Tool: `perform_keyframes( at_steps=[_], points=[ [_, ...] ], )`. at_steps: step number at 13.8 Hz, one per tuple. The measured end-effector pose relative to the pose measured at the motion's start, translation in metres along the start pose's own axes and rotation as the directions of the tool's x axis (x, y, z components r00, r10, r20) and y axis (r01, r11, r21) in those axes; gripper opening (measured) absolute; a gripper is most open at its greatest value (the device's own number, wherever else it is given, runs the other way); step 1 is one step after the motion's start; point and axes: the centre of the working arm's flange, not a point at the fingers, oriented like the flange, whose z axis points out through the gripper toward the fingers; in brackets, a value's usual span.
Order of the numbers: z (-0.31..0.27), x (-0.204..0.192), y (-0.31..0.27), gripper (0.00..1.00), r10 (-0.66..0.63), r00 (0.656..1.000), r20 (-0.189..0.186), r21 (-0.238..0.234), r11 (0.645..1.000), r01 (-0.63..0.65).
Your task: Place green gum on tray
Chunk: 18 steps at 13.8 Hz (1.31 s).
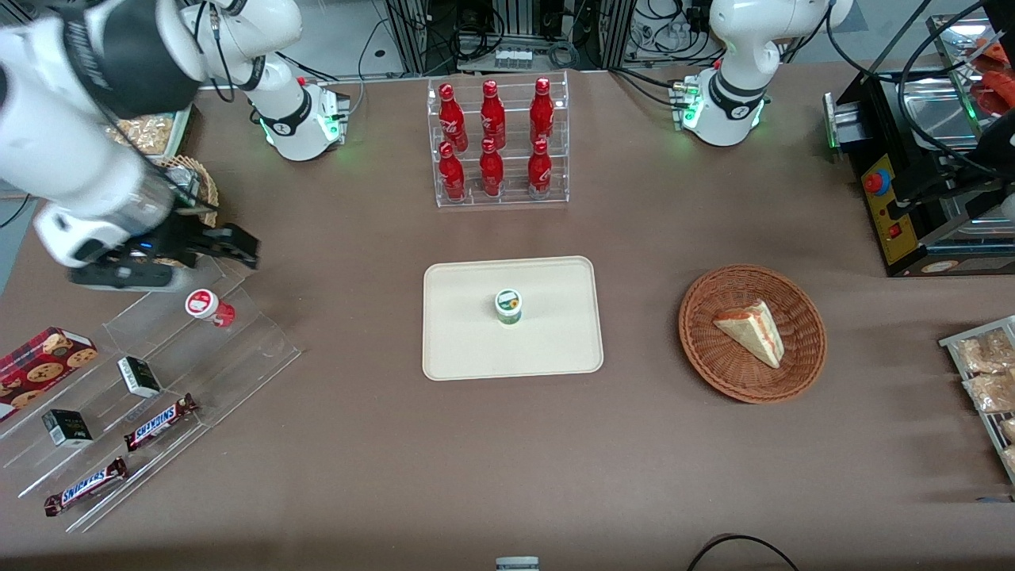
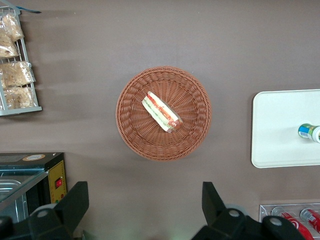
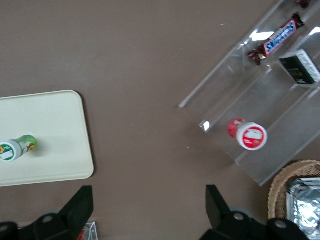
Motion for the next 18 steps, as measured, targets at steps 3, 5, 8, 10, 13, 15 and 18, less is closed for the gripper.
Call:
perform_keyframes(
  at_steps=[3, 5, 8, 10, 13, 15, 18],
  points=[
    [-0.022, 0.004, 0.045, 1.0, 0.061, 0.998, -0.006, 0.005, 0.998, -0.061],
    [-0.031, 0.009, 0.076, 1.0, 0.069, 0.997, -0.025, 0.01, 0.998, -0.068],
    [-0.042, 0.013, 0.109, 1.0, 0.018, 0.999, -0.048, 0.011, 1.0, -0.017],
    [-0.042, 0.014, 0.117, 1.0, 0.006, 0.999, -0.048, 0.01, 1.0, -0.005],
    [-0.037, 0.018, 0.133, 1.0, -0.007, 0.999, -0.04, 0.007, 1.0, 0.008],
    [-0.036, 0.023, 0.138, 1.0, -0.007, 0.999, -0.04, 0.005, 1.0, 0.007],
    [-0.031, 0.029, 0.137, 1.0, -0.011, 0.999, -0.032, 0.003, 1.0, 0.011]
  ],
)
